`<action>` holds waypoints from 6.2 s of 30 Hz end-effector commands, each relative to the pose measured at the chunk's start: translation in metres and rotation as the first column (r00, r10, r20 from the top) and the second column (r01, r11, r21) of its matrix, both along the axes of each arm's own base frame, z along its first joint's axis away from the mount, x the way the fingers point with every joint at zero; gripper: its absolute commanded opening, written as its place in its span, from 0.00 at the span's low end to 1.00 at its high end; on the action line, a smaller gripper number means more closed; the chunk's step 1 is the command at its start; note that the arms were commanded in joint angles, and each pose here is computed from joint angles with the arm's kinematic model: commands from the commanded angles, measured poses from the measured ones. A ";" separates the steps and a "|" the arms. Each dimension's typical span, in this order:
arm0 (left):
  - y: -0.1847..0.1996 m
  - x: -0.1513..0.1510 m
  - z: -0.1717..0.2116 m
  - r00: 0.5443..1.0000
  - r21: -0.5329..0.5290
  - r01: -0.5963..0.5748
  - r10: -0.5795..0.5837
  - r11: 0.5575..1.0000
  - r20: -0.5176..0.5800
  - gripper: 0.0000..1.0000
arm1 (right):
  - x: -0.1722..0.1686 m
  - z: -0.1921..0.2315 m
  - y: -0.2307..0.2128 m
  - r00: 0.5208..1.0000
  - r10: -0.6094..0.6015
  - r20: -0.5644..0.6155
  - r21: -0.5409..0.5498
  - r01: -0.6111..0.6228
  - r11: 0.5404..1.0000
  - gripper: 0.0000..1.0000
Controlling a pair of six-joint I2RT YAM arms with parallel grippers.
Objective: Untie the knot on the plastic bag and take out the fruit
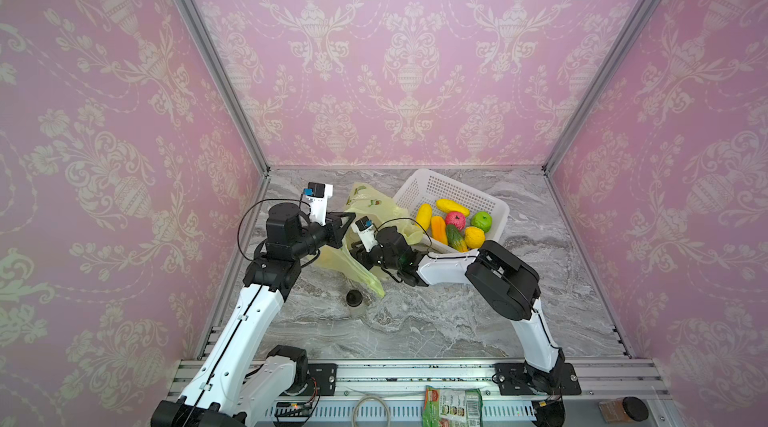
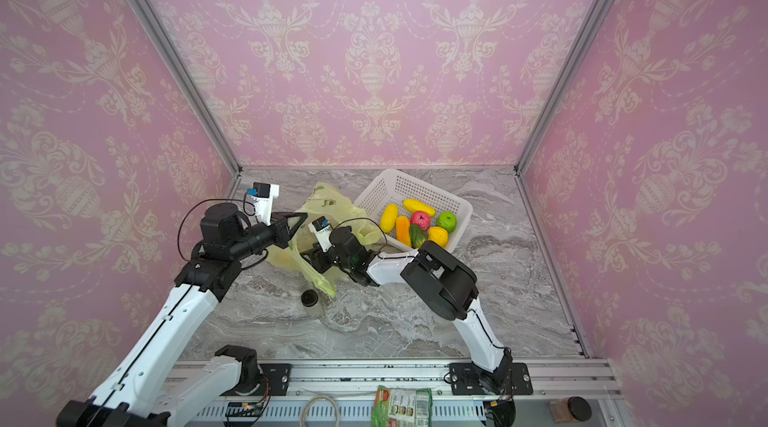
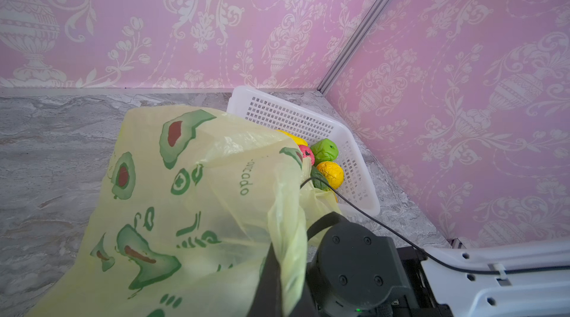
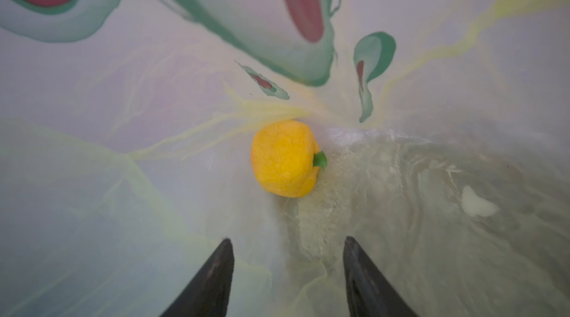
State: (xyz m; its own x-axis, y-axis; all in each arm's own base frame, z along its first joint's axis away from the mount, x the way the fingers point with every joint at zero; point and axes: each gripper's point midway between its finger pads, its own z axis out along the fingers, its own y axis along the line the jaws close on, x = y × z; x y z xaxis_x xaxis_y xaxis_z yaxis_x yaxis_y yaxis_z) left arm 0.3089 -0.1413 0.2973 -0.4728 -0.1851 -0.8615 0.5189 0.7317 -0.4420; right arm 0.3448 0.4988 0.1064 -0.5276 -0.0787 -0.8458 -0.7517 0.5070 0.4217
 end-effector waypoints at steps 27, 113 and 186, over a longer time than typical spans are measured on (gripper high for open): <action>-0.014 -0.010 0.014 0.993 -0.097 0.112 -0.108 0.989 0.048 0.00 | 0.048 -0.045 0.049 0.937 -0.012 -0.348 0.128 0.061 0.990 0.73; 0.107 0.165 0.055 0.837 0.302 -0.546 0.523 0.781 0.162 0.00 | 0.068 0.052 -0.325 0.748 -0.661 -0.066 -0.082 0.656 0.750 0.28; 0.122 0.085 0.071 0.728 0.242 -0.647 0.492 0.723 0.477 0.99 | -0.013 0.015 -0.575 0.118 -0.935 0.334 -0.193 0.980 0.055 1.00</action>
